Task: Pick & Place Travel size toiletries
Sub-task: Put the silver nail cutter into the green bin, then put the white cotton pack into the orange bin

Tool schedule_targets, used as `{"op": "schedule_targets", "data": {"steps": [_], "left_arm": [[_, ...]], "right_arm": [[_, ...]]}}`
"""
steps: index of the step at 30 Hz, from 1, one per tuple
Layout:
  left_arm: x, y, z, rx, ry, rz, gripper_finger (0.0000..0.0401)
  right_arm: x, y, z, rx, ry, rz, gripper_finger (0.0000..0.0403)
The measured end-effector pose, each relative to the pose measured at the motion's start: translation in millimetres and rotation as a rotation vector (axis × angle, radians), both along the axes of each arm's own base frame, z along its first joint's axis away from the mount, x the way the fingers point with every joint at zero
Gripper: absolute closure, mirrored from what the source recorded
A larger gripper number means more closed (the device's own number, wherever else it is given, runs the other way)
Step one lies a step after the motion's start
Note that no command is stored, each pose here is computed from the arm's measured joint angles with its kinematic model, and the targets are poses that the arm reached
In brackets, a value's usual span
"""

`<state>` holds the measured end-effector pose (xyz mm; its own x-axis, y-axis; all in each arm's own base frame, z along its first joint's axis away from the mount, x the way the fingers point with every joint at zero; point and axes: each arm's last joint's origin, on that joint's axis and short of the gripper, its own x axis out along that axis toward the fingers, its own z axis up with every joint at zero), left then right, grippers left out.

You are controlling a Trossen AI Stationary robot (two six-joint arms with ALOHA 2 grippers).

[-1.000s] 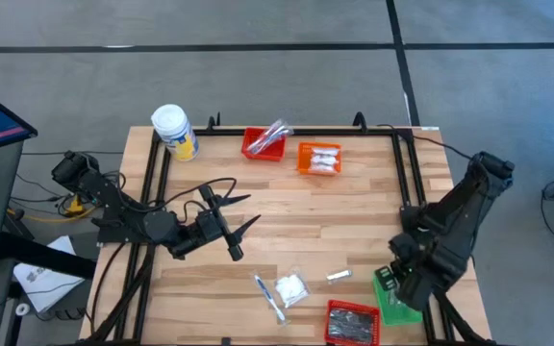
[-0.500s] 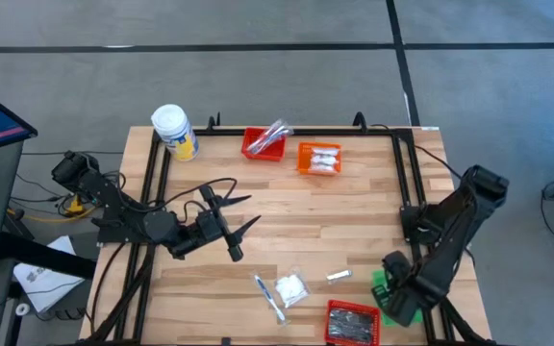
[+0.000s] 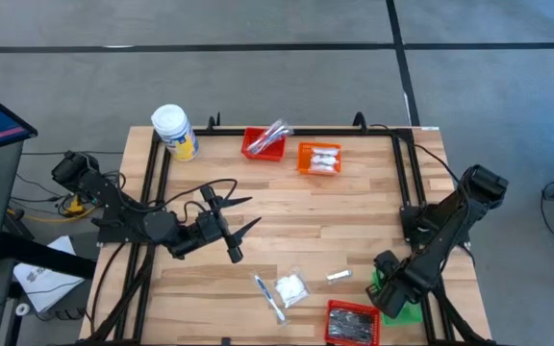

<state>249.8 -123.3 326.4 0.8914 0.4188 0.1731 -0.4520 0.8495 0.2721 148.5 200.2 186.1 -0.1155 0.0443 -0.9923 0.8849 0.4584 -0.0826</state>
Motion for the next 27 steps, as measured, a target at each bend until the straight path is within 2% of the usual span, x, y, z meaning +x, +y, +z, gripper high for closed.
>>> {"op": "schedule_targets", "data": {"steps": [5,11,16,27], "left_arm": [[0,0,0,0.002,-0.002,-0.010,0.0174],[0,-1,0,0.005,-0.003,-0.017,0.0174],[0,-1,0,0.005,-0.002,-0.017,0.0174],[0,-1,0,0.006,-0.001,-0.016,0.0174]], "right_arm": [[-1,1,1,0.036,0.024,0.010,0.0232],[7,3,13,0.102,0.042,0.107,0.0153],[22,-2,34,0.124,0.018,0.206,0.0139],[53,-22,67,0.017,-0.137,0.426,0.0138]]}}
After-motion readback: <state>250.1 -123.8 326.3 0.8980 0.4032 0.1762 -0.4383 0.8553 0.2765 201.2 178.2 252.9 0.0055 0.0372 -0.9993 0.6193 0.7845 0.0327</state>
